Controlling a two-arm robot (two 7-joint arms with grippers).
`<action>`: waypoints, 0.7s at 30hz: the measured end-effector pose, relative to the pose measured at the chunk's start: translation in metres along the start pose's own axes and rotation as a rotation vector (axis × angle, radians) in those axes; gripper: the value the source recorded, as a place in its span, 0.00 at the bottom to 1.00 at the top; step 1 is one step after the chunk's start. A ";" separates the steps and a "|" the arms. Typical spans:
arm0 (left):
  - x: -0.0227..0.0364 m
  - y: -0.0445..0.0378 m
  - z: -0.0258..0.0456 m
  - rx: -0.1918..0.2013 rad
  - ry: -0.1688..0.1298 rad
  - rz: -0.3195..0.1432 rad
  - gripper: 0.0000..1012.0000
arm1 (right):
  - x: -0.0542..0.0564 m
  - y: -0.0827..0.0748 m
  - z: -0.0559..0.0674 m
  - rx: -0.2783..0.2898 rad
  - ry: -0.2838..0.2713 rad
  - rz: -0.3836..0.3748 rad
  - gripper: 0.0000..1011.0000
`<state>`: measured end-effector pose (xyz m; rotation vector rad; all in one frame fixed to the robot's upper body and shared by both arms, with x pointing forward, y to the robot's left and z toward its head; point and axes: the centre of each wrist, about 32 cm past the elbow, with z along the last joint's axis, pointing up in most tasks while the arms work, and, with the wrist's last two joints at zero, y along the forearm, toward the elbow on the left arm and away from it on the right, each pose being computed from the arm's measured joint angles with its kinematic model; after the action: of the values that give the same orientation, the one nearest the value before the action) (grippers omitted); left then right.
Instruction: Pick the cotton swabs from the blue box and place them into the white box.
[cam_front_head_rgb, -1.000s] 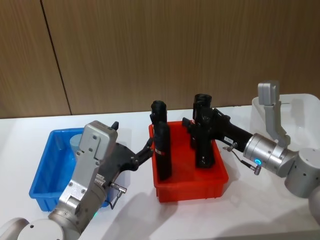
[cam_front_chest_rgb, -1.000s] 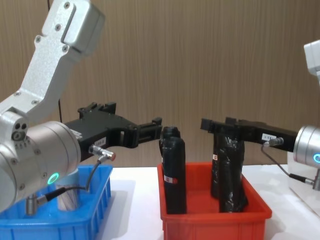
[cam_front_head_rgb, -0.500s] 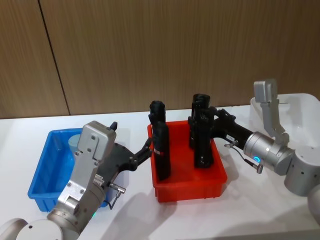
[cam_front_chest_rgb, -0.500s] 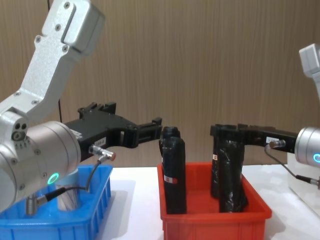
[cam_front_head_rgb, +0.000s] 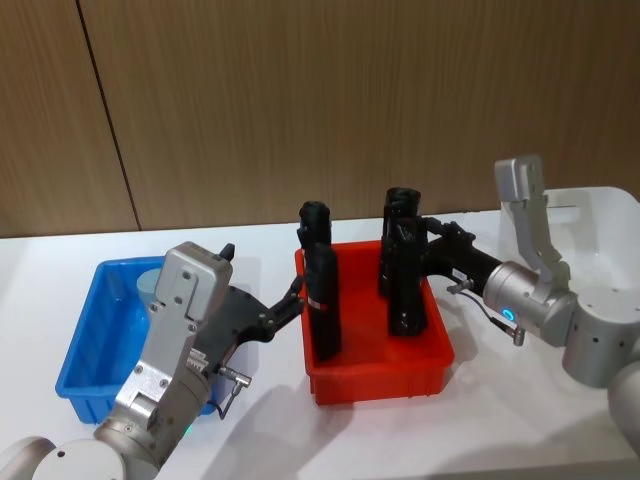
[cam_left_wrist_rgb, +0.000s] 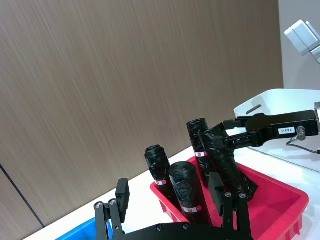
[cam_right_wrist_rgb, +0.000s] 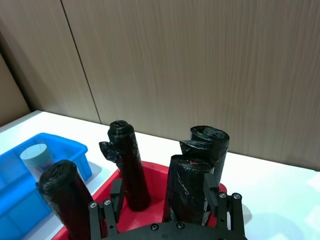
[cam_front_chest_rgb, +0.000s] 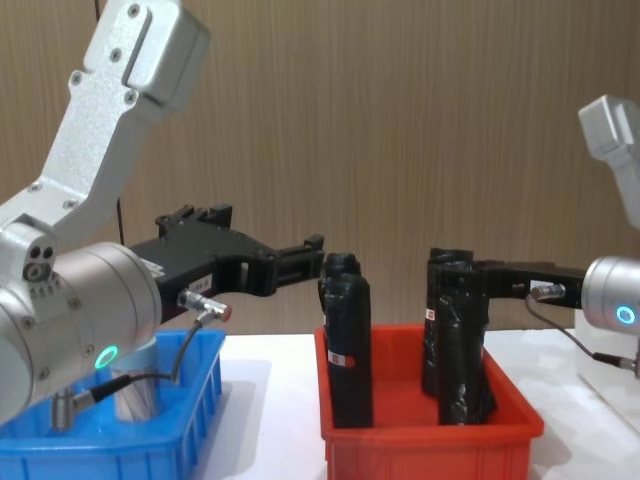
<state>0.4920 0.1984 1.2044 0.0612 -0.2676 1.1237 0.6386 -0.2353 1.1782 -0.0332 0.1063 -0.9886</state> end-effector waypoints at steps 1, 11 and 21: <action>0.0000 0.0000 0.0000 0.000 0.000 0.000 0.99 | 0.000 0.000 0.000 -0.001 -0.001 -0.002 0.99; 0.0000 0.0000 0.0000 0.000 0.000 0.000 0.99 | -0.004 0.007 0.003 -0.022 -0.009 -0.025 0.99; 0.0000 0.0000 0.0000 0.000 0.000 0.000 0.99 | -0.006 0.015 0.004 -0.041 -0.017 -0.036 0.99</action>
<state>0.4920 0.1984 1.2044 0.0612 -0.2677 1.1238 0.6488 -0.2221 1.1812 -0.0815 0.1104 -1.0214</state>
